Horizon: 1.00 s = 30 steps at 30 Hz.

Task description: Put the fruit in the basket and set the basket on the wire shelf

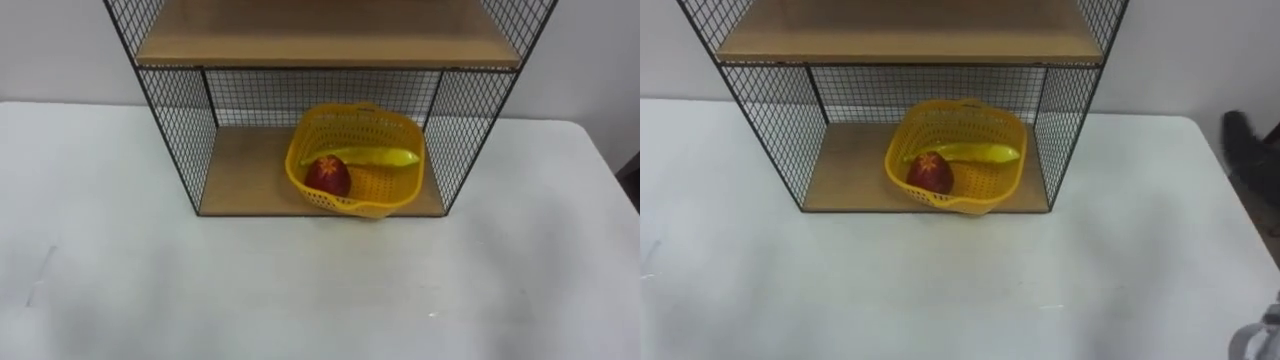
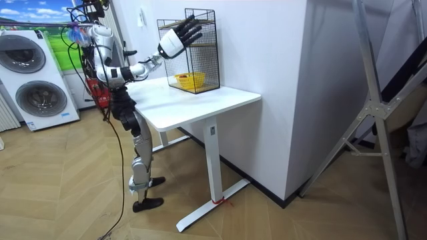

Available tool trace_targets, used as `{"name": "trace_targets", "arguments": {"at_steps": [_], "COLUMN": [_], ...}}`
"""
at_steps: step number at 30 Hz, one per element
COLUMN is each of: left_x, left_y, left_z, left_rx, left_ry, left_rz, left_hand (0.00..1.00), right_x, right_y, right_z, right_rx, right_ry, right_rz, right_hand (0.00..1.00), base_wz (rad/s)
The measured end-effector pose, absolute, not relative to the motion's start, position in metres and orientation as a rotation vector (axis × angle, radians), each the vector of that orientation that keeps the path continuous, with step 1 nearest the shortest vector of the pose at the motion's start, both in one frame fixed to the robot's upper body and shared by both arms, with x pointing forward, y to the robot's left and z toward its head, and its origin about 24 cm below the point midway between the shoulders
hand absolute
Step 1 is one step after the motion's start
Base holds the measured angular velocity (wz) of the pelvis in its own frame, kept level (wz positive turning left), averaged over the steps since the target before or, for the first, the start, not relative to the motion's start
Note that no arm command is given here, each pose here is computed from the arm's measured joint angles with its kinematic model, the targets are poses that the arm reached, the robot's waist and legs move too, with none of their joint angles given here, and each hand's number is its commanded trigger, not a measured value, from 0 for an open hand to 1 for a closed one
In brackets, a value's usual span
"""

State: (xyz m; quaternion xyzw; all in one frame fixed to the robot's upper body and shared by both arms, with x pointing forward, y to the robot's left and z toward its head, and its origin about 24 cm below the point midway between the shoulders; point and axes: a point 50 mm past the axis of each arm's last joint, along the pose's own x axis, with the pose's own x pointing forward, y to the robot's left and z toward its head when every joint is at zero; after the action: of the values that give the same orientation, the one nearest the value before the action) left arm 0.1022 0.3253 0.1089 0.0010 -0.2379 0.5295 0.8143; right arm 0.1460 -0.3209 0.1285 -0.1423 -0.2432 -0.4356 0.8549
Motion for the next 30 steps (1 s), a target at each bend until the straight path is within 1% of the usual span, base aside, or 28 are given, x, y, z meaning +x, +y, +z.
{"name": "trace_targets", "arguments": {"at_steps": [5, 9, 11, 13, 14, 17, 19, 20, 22, 23, 24, 25, 27, 30], "left_x": [0.091, 0.077, 0.067, 0.055, 0.052, 0.033, 0.015, 0.010, -0.010, -0.014, -0.025, -0.027, -0.024, -0.030], "left_y": [0.337, 0.350, 0.360, 0.370, 0.372, 0.378, 0.376, 0.373, 0.363, 0.359, 0.349, 0.342, 0.341, 0.339], "left_z": [0.110, 0.106, 0.097, 0.078, 0.072, 0.043, 0.012, 0.004, -0.030, -0.039, -0.055, -0.062, -0.065, -0.071], "left_rx": [-0.014, -0.053, -0.033, -0.033, -0.036, -0.009, 0.006, -0.003, 0.016, 0.024, 0.032, 0.016, 0.040, 0.085], "left_ry": [-0.504, -0.455, -0.403, -0.291, -0.255, -0.076, 0.104, 0.153, 0.365, 0.422, 0.532, 0.546, 0.536, 0.566], "left_rz": [1.267, 1.416, 1.501, 1.610, 1.633, 1.728, 1.783, 1.797, 1.813, 1.798, 1.775, 1.766, 1.729, 1.691], "left_hand": [0.00, 0.00, 0.00, 0.00, 0.00, 0.00, 0.00, 0.00, 0.00, 0.00, 0.00, 0.00, 0.00, 0.00], "right_x": [0.132, 0.110, 0.100, 0.086, 0.082, 0.059, 0.036, 0.030, 0.005, -0.001, -0.005, -0.007, -0.013, -0.016], "right_y": [-0.339, -0.360, -0.367, -0.375, -0.377, -0.381, -0.380, -0.379, -0.374, -0.371, -0.366, -0.364, -0.363, -0.363], "right_z": [0.127, 0.110, 0.098, 0.077, 0.073, 0.043, 0.013, 0.007, -0.023, -0.030, -0.037, -0.041, -0.047, -0.053], "right_rx": [-0.245, -0.165, -0.145, -0.119, -0.101, -0.097, -0.077, -0.064, -0.045, -0.039, 0.004, 0.006, -0.002, -0.010], "right_ry": [-0.503, -0.400, -0.333, -0.204, -0.177, -0.010, 0.152, 0.190, 0.359, 0.398, 0.396, 0.394, 0.411, 0.419], "right_rz": [-1.069, -1.269, -1.349, -1.446, -1.468, -1.577, -1.661, -1.681, -1.763, -1.781, -1.801, -1.809, -1.807, -1.769], "right_hand": [0.00, 0.00, 0.00, 0.00, 0.00, 0.00, 0.00, 0.00, 0.00, 0.00, 0.00, 0.00, 0.00, 0.00], "base_wz": [0.00, 0.00, -0.02, -0.08, -0.14, -0.09, -0.08, -0.10, -0.02, 0.00, 0.04, 0.10, 0.07, -0.02]}}
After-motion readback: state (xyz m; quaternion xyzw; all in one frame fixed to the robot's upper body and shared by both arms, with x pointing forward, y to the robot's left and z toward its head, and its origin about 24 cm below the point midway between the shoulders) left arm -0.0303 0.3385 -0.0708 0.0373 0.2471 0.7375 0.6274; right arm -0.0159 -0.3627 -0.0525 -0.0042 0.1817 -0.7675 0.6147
